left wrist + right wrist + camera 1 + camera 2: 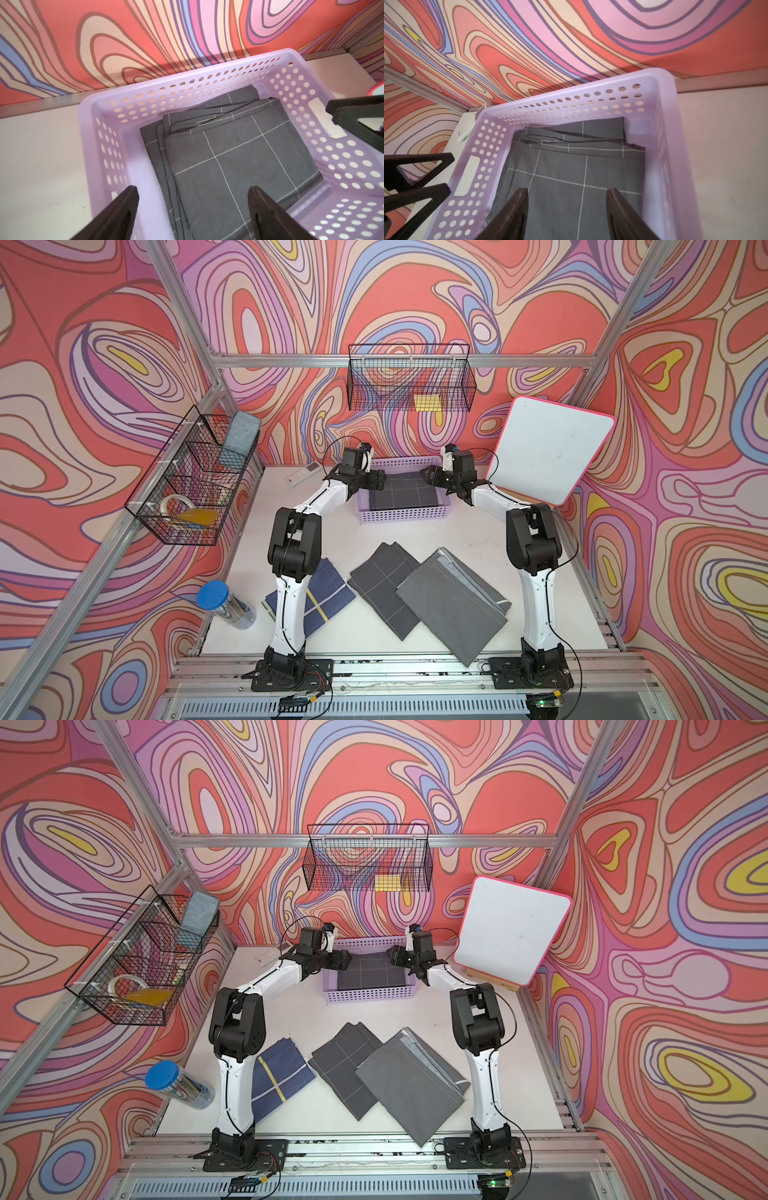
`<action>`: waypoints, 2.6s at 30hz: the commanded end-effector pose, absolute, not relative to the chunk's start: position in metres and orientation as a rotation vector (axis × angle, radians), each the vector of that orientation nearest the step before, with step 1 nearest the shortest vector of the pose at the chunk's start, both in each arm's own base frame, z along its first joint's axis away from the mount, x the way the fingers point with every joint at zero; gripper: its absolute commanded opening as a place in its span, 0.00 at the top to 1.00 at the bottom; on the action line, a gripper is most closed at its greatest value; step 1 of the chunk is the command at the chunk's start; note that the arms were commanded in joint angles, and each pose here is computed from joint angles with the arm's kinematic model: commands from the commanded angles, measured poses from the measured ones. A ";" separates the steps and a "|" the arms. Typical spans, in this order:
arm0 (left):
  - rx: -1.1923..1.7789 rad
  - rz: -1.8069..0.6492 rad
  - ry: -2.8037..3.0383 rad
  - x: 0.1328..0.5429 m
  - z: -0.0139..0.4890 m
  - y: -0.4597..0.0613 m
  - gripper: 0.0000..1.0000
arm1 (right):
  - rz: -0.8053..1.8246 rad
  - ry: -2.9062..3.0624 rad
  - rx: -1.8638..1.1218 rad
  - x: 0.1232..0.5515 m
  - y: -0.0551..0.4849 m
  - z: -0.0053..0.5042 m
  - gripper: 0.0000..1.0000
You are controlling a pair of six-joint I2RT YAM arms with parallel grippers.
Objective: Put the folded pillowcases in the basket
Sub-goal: Place the pillowcase in the basket, then move the basket to the center of the board.
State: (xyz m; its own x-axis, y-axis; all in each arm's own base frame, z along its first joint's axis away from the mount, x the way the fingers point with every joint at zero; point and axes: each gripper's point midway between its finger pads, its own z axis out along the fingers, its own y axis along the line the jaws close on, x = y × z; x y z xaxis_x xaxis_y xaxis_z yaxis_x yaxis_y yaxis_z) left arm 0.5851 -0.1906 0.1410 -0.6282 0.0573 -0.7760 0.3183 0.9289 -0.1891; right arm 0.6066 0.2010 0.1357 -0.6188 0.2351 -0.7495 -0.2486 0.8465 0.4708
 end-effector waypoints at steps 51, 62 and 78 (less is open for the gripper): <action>0.090 -0.743 2.405 0.459 0.126 -0.192 0.05 | 0.533 2.509 0.029 0.501 0.162 0.121 0.52; 0.055 -0.757 2.403 0.415 0.126 -0.189 0.03 | 0.500 2.522 0.073 0.466 0.154 0.120 0.44; 0.105 -0.563 2.415 0.341 0.158 -0.175 0.01 | 0.273 2.445 0.254 0.404 0.098 0.161 0.30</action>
State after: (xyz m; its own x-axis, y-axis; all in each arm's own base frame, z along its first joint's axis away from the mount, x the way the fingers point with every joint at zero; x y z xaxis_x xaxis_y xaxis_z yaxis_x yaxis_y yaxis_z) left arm 0.3628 -0.1624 0.1503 -0.7824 -0.1418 -0.6065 0.1441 0.9061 -0.3978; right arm 0.4200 0.1078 0.1610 -0.7684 0.2308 -0.5969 0.0728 0.9582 0.2767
